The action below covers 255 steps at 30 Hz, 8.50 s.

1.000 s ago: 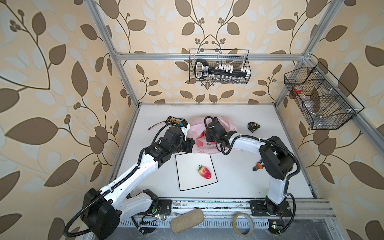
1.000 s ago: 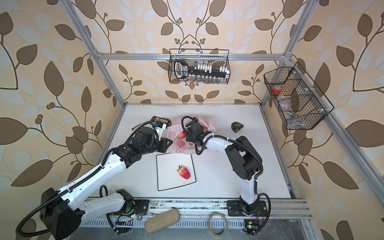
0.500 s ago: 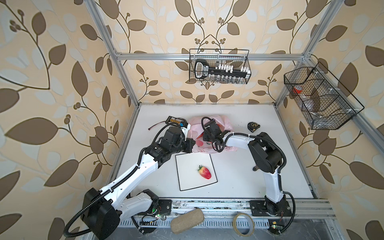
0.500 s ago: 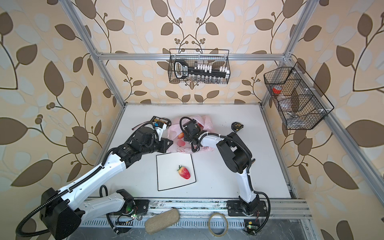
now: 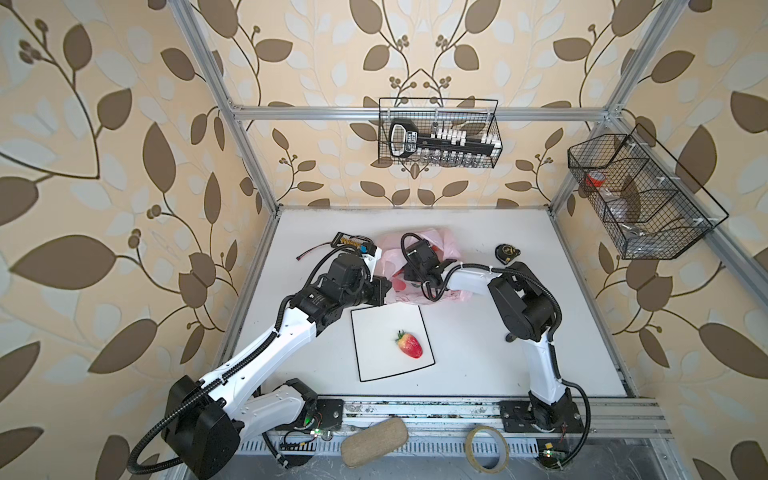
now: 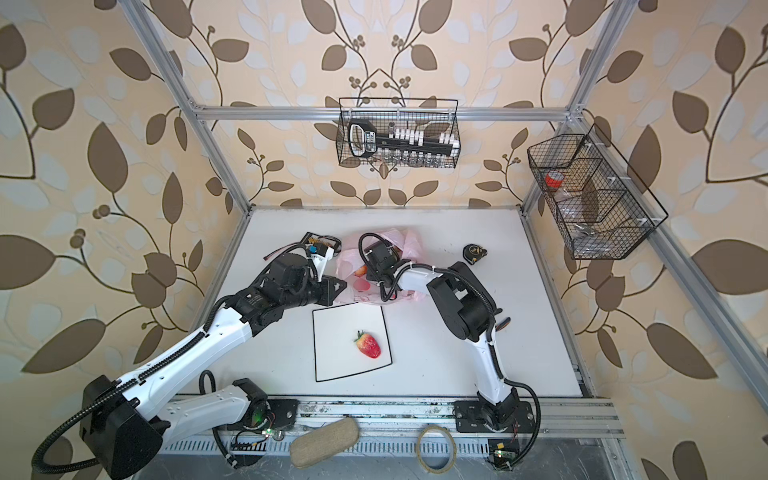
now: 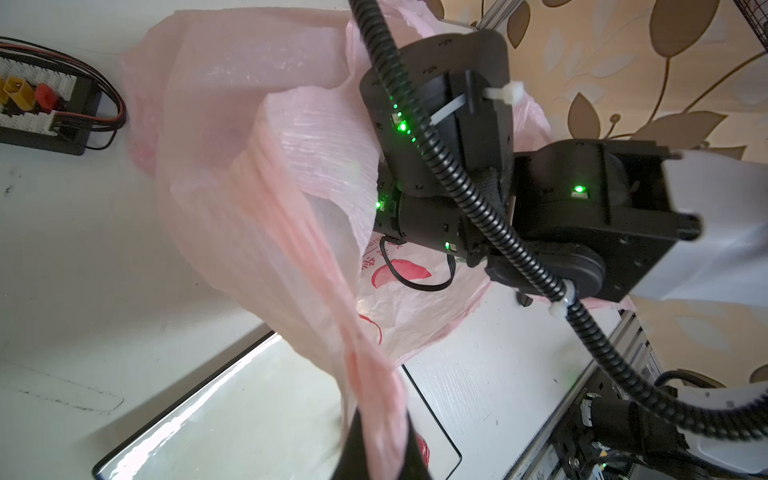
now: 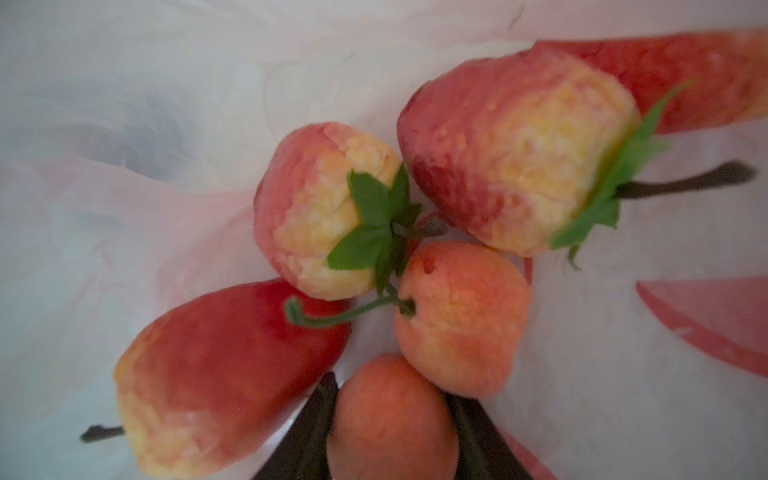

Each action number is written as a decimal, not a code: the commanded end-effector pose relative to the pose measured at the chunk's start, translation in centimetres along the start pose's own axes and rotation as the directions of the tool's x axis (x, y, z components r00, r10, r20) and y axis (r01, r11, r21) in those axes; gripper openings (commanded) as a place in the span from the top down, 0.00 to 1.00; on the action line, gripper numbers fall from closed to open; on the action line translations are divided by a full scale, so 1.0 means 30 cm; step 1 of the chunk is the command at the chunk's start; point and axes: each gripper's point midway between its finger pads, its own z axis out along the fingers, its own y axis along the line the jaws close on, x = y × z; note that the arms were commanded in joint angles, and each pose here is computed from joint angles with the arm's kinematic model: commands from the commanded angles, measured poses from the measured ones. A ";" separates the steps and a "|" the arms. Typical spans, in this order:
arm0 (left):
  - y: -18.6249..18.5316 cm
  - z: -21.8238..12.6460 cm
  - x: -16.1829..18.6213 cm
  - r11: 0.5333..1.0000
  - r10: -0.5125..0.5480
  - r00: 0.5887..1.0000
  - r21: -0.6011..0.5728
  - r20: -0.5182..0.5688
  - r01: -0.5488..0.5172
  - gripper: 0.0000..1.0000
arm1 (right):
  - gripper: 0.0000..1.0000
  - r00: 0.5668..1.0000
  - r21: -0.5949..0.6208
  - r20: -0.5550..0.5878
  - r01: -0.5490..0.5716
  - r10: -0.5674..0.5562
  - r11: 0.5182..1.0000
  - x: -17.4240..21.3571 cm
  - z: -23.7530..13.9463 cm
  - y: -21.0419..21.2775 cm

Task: Take the fake fruits out of the plastic bag
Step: 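Lower the right gripper into the bag and grasp a small fake apple, then lift the apple out of the bag and carry it over the mat, then open the right gripper to release the apple onto the mat, then move the right gripper back into the bag toward the remaining fruits, then close the right gripper on a small red apple inside the bag, then lift the small apple out of the bag and carry it over the mat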

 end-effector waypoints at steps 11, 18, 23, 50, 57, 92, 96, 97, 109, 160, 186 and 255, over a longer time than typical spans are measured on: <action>0.008 -0.013 -0.047 1.000 -0.004 0.998 -0.023 0.062 0.006 1.00 | 0.77 0.999 -0.070 0.048 0.002 0.002 0.998 -0.062 -0.196 0.009; 0.008 -0.013 -0.061 1.000 -0.008 0.997 -0.025 0.079 0.010 1.00 | 0.78 0.995 -0.083 0.072 0.071 -0.065 0.994 -0.050 -0.359 -0.036; 0.004 -0.012 -0.073 1.000 -0.009 0.996 -0.023 0.089 0.011 1.00 | 0.77 0.987 -0.150 0.086 0.145 -0.133 0.978 -0.028 -0.465 -0.036; 0.013 0.023 -0.157 0.997 -0.010 0.992 -0.071 0.126 0.019 1.00 | 0.76 0.734 -0.442 0.318 0.675 -0.600 0.591 0.112 -0.748 0.093; 0.009 0.030 -0.174 0.997 -0.005 0.993 -0.081 0.114 0.014 1.00 | 0.75 0.582 -0.520 0.364 0.775 -0.727 0.359 0.322 -0.847 0.216; -0.003 0.014 -0.164 0.998 0.003 0.994 -0.065 0.105 0.004 1.00 | 0.42 0.345 -0.537 0.349 0.836 -0.871 0.115 0.700 -0.722 0.364; 0.000 0.016 -0.163 0.998 0.007 0.994 -0.069 0.105 0.001 1.00 | 0.44 0.386 -0.531 0.411 0.838 -0.826 0.127 0.643 -0.830 0.364; 0.000 0.017 -0.164 0.998 0.007 0.994 -0.069 0.106 0.001 1.00 | 0.44 0.403 -0.530 0.424 0.837 -0.812 0.139 0.624 -0.859 0.360; -0.005 0.031 -0.157 0.998 0.003 0.996 -0.057 0.088 0.002 1.00 | 0.56 0.641 -0.365 0.485 0.767 -0.595 0.528 0.314 -1.048 0.253; -0.148 0.009 -0.128 0.981 -0.022 0.998 0.196 0.066 0.009 1.00 | 0.47 0.961 0.166 0.102 -0.273 0.259 0.948 -0.096 -0.200 -0.203; -0.119 0.016 -0.088 0.987 -0.003 0.999 0.162 0.031 -0.002 1.00 | 0.45 0.991 0.239 0.058 -0.134 0.123 0.962 -0.113 0.045 -0.258; -0.057 0.072 -0.169 0.999 -0.033 0.996 0.042 0.085 0.029 1.00 | 0.75 0.692 -0.522 0.290 0.694 -0.662 0.496 0.390 -0.926 0.230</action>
